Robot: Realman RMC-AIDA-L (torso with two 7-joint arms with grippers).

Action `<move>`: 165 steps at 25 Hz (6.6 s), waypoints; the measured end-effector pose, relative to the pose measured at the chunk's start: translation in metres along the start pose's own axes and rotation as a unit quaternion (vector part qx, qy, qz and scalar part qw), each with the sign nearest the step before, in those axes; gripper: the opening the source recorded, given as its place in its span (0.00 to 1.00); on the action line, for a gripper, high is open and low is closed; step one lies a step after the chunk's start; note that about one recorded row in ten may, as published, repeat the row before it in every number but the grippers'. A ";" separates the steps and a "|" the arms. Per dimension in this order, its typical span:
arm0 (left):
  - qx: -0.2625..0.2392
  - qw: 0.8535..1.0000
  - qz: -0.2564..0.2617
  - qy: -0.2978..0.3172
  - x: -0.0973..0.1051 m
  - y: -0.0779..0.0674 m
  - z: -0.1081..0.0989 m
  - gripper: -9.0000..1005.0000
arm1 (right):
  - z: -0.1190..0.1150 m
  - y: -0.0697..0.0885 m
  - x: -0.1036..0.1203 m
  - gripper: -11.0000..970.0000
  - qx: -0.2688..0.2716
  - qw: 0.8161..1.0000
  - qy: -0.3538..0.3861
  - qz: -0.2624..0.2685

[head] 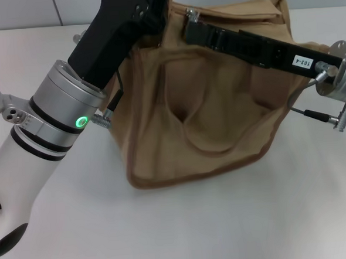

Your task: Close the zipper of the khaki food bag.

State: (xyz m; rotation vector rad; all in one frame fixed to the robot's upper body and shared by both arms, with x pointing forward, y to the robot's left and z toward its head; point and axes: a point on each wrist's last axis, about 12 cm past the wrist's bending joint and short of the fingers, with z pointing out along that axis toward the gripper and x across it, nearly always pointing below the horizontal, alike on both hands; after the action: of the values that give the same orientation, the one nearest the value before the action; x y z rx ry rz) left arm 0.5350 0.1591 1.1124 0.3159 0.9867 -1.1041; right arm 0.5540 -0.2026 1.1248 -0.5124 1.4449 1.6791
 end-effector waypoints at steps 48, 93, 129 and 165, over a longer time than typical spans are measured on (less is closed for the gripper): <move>-0.001 1.000 -0.001 0.001 0.000 0.000 -0.001 0.15 | -0.004 -0.011 0.002 0.47 0.053 0.998 -0.024 0.011; -0.031 0.999 0.006 -0.011 -0.005 0.005 -0.016 0.17 | -0.017 -0.011 0.003 0.01 0.069 0.997 -0.021 -0.042; -0.083 0.995 0.037 -0.028 -0.018 0.020 -0.040 0.18 | -0.087 -0.003 -0.009 0.06 0.170 0.978 -0.105 -0.056; -0.328 0.939 0.106 -0.003 -0.080 0.011 -0.232 0.80 | -0.111 0.046 0.046 0.84 0.108 0.945 -0.178 -0.251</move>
State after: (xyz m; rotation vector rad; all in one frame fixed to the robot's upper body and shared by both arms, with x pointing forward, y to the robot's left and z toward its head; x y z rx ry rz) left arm 0.4193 0.3647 1.0442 -0.1246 1.2242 -0.5329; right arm 0.4680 -0.2916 1.0899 -0.3878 1.0995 1.1226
